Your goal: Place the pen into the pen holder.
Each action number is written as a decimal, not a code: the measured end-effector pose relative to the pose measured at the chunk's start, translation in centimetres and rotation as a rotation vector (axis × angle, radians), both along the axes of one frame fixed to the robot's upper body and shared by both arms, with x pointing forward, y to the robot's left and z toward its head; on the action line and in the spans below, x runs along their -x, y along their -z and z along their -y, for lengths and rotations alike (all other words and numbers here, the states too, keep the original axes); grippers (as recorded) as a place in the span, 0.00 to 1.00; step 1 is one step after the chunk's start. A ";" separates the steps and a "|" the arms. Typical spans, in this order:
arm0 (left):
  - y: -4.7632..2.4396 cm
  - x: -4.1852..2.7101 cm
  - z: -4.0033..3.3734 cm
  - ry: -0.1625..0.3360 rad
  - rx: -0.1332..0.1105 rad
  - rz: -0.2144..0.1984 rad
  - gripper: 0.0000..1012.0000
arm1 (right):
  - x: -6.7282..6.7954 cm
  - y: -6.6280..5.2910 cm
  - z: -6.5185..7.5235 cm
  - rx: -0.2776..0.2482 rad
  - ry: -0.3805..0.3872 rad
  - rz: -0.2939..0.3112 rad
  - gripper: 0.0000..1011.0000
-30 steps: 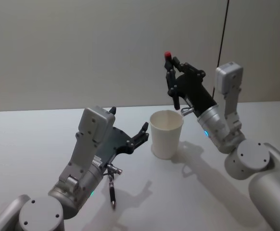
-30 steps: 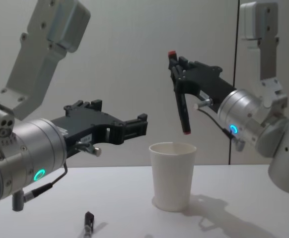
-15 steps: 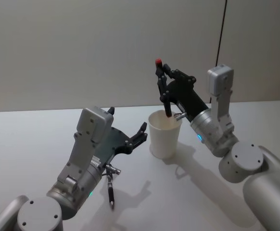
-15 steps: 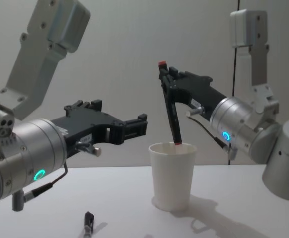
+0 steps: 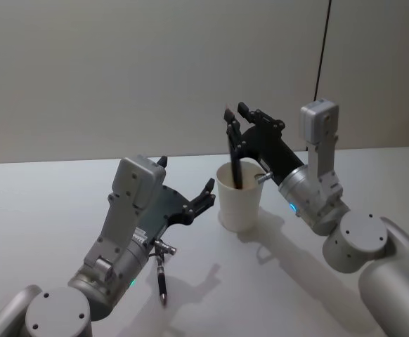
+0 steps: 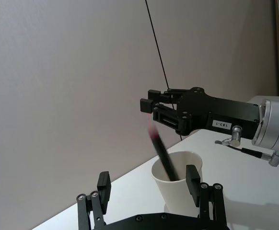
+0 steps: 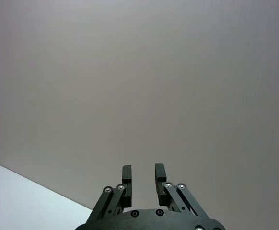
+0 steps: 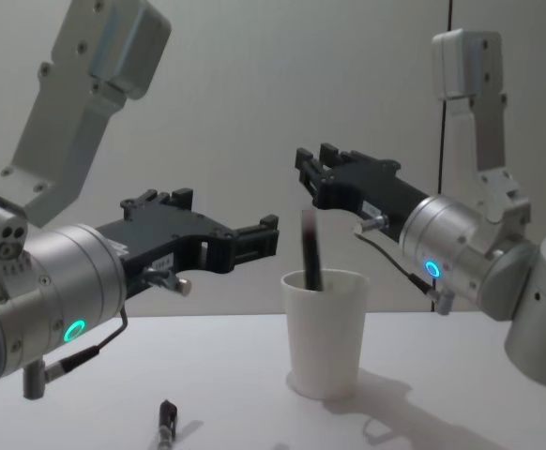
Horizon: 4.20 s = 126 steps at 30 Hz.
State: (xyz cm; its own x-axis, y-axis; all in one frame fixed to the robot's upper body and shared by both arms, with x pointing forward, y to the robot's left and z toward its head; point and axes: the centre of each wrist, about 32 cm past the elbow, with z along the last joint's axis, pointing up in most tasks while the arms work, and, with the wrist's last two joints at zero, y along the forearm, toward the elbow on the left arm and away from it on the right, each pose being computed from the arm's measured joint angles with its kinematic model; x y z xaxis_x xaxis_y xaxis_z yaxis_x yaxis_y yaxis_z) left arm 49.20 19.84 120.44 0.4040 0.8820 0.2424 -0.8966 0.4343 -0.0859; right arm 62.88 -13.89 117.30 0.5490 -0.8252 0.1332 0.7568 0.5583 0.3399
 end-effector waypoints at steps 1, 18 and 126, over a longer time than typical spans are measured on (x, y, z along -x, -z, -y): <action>0.00 0.00 0.00 0.000 0.000 0.000 0.99 | 0.1 0.0 0.0 0.002 0.000 -0.004 0.29; 0.00 0.00 0.00 0.000 0.000 0.000 0.99 | 0.5 -0.1 0.4 0.021 -0.001 -0.013 0.81; -0.22 -0.01 0.11 -0.033 -0.009 -0.050 0.99 | 16.2 -5.4 13.0 0.203 0.226 -0.406 0.99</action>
State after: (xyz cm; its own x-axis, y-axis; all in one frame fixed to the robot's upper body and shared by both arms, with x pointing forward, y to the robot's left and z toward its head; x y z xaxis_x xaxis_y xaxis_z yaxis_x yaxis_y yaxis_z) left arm 49.21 19.73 120.67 0.3868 0.8929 0.2305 -0.9135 0.4052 -0.0364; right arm 46.67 -26.84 122.66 0.4007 -0.9088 0.1163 0.9148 0.3899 -0.1055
